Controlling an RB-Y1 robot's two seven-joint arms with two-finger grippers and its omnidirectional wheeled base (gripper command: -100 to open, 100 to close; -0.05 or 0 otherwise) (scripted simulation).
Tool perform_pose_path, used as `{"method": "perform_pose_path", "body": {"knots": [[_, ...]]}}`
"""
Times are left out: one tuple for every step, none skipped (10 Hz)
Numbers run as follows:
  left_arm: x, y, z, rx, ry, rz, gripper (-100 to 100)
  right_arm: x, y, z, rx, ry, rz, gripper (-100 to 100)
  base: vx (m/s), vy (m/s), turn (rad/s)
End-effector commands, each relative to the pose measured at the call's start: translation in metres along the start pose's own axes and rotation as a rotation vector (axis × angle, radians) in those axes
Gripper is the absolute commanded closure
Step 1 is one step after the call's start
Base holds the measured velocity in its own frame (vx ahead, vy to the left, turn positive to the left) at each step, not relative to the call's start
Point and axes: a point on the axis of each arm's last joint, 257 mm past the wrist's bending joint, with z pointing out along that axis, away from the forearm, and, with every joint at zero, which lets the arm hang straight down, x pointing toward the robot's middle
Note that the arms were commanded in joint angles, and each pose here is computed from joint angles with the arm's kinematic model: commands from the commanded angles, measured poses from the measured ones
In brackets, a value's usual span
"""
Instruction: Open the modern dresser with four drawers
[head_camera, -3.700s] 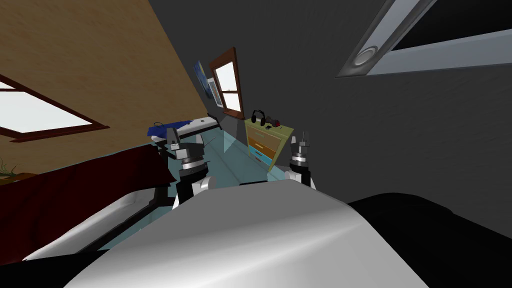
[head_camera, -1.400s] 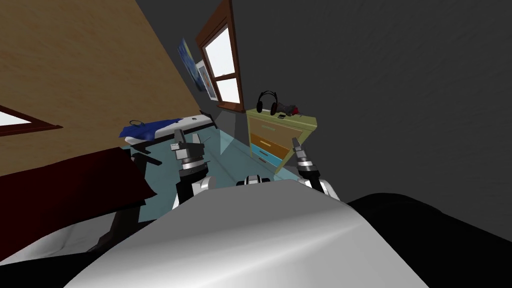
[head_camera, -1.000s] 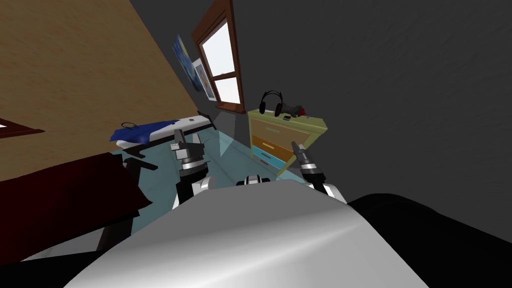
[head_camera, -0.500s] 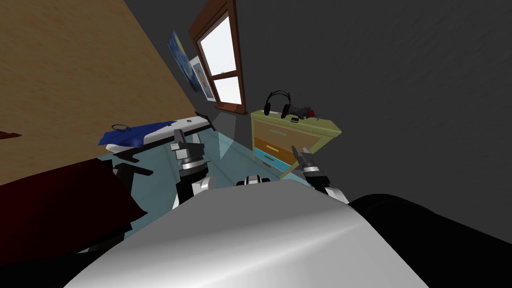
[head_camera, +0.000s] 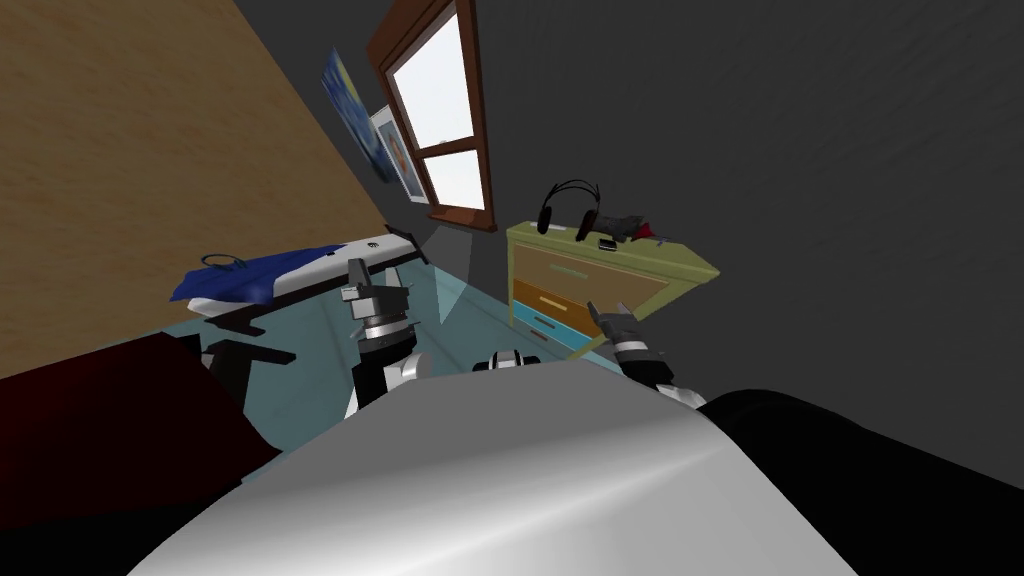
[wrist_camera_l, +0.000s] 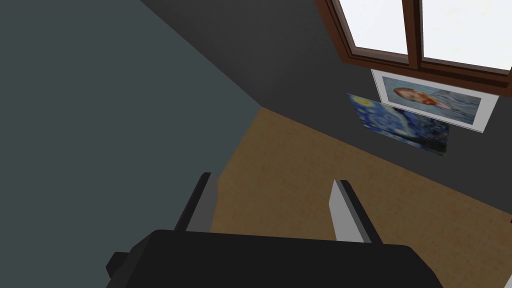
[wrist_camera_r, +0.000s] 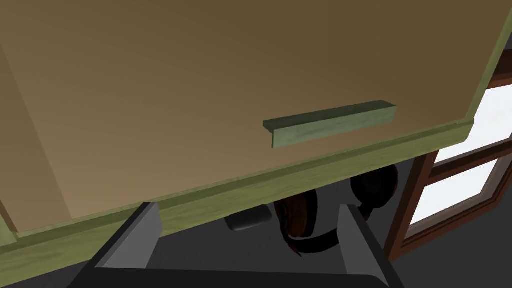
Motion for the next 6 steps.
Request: {"method": "perform_pose_path", "body": {"knots": [[0.0,0.0,0.0,0.0,0.0,0.0,0,0.017,-0.022,-0.014,0.056,0.079,-0.169,-100,0.166,0.128,-0.057],[0.0,0.0,0.0,0.0,0.0,0.0,0,0.024,-0.032,-0.021,0.08,0.116,-0.235,-100,0.174,0.143,-0.047],[0.0,0.0,0.0,0.0,0.0,0.0,0,0.024,-0.032,-0.021,0.08,0.117,-0.247,-100,0.121,0.09,-0.015],[0.0,0.0,0.0,0.0,0.0,0.0,0,0.031,-0.042,-0.03,0.102,0.154,-0.317,-100,0.123,0.054,-0.022],[0.0,0.0,0.0,0.0,0.0,0.0,0,0.037,-0.051,-0.038,0.124,0.192,-0.38,-100,0.163,0.065,-0.036],[0.0,0.0,0.0,0.0,0.0,0.0,0,0.042,-0.061,-0.047,0.144,0.229,-0.441,-100,0.183,0.122,-0.036]]}}
